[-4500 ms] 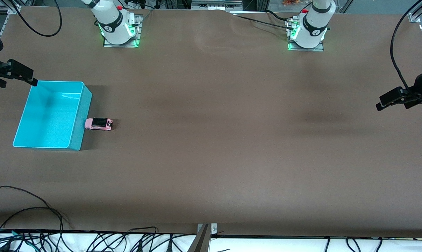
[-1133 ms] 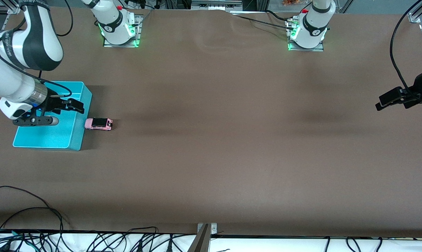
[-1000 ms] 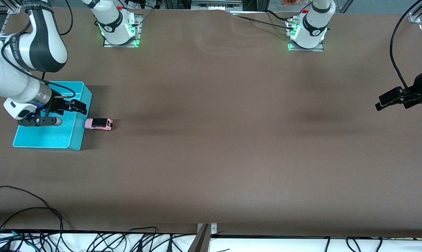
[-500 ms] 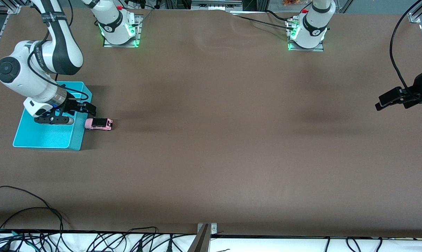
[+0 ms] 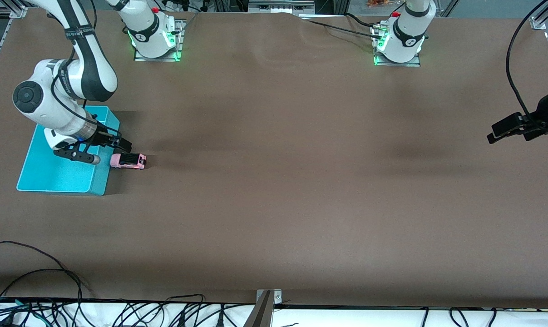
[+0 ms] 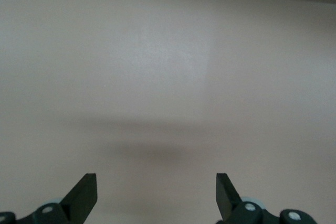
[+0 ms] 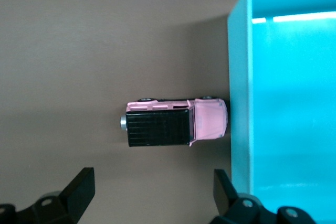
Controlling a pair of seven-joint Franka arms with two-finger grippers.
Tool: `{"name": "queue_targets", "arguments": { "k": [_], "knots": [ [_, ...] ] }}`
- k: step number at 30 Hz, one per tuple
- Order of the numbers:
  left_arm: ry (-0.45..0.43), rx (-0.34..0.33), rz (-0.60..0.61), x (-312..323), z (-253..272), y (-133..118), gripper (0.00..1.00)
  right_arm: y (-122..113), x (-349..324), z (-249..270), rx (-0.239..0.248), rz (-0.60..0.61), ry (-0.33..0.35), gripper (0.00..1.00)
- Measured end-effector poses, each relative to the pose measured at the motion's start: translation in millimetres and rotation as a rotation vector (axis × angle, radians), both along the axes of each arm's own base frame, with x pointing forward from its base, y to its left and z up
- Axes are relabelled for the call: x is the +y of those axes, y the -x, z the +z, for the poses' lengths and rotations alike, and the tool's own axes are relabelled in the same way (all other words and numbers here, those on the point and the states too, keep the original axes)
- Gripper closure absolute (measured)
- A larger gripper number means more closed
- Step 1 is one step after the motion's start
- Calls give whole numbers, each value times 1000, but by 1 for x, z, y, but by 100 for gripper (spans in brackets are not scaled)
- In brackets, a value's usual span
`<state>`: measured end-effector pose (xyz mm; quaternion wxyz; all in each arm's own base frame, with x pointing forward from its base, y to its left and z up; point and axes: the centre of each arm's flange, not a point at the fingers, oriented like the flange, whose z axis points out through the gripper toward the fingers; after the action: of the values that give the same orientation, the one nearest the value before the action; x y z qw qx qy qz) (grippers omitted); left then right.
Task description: Wind and store pink jeep toy
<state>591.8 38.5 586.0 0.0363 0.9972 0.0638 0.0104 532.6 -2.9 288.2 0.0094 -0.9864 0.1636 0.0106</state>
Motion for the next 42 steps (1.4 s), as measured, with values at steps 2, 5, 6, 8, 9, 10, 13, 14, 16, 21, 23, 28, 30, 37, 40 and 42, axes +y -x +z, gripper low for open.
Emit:
{"name": "queue_targets", "arguments": {
  "k": [2,5,6,8,9,10,13,14,16,21,23,28,30,37,40,42],
  "knots": [
    [0,0,0,0,0,0,0,-1,2,-4,-4,-70,1,0],
    [0,0,0,0,0,0,0,-2,3,-10,-2,-164,2,0],
    [0,0,0,0,0,0,0,-2,3,-12,0,-196,3,0],
    [0,0,-1,0,0,0,0,-2,3,-16,5,-252,4,0],
    [0,0,-1,0,0,0,0,-2,3,-18,8,-281,4,0],
    [0,0,0,0,0,0,0,-2,3,-20,10,-305,5,0],
    [0,0,-1,0,0,0,0,-1,3,-24,19,-393,8,0],
    [0,0,-1,0,0,0,0,-1,3,-26,23,-427,9,0],
    [0,0,-1,0,0,0,0,-1,3,-29,30,-507,12,0],
    [0,0,-1,0,0,0,0,0,4,-37,46,-698,21,0],
    [0,0,-1,-1,0,0,0,0,4,-41,47,-756,23,0],
    [0,0,-1,-1,0,0,0,0,4,-57,53,-880,28,0],
    [0,0,-1,-1,0,0,0,-1,3,-62,49,-917,27,0],
    [0,0,-2,-1,0,0,0,-1,3,-78,48,-985,28,0],
    [0,0,-2,-1,0,0,0,0,3,-82,55,-990,31,0],
    [0,0,-2,-1,0,0,0,0,3,-84,57,-992,32,0]
  ]
}}
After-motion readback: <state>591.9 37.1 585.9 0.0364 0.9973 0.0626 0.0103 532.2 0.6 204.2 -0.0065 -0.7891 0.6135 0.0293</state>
